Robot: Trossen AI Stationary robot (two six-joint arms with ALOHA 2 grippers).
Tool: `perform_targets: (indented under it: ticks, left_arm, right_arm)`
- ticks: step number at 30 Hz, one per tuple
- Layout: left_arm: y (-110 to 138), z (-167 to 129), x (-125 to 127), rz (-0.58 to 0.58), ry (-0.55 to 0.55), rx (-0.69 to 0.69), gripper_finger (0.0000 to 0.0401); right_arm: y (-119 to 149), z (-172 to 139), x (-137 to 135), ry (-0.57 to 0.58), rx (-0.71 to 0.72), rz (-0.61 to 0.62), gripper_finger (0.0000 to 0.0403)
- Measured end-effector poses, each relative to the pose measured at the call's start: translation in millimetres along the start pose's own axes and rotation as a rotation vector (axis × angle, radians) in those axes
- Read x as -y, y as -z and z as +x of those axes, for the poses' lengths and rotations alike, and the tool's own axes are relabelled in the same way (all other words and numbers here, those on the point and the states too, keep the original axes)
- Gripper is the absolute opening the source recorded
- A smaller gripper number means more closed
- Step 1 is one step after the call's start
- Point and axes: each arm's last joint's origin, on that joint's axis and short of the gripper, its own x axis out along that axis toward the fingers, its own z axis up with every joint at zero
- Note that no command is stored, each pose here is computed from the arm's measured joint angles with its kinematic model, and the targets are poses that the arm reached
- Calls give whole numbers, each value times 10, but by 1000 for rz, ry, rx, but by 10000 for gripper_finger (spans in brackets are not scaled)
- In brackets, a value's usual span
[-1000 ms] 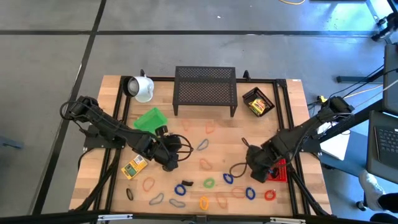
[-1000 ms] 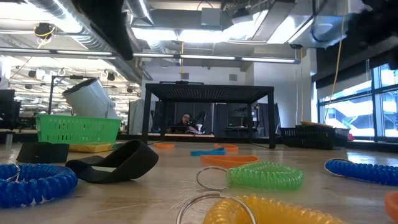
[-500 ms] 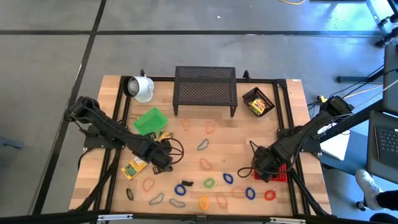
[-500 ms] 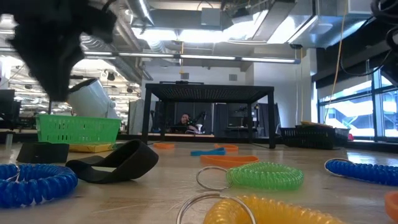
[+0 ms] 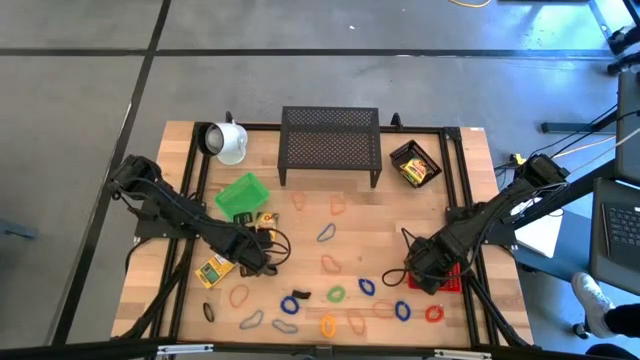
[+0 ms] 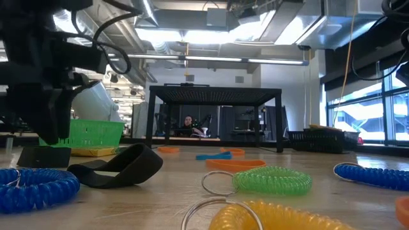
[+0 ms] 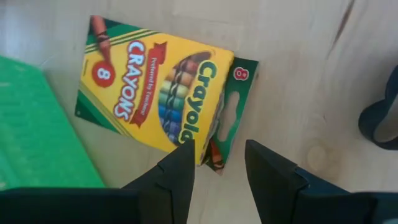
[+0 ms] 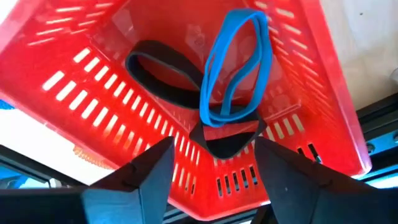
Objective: Pick & Place Office Desk Supplies
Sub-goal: Put the top crayon box into the black bin
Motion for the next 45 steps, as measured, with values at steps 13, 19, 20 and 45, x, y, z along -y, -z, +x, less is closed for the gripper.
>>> perform_targets:
  ticks: [13, 19, 20, 45]
  left_arm:
    - [-26, 77, 48, 118, -5, 26, 114]
    - [-20, 230, 105, 181, -51, -14, 113]
    - [-15, 253, 110, 188, -60, -25, 112]
    - [-244, 73, 176, 210, -91, 74, 2]
  right_arm:
    - [2, -1, -1, -2, -7, -2, 233]
    - [-2, -2, -4, -3, 5, -11, 233]
    - [-2, -2, -5, -3, 6, -12, 233]
    - [78, -732, -408, -143, 353, -164, 182]
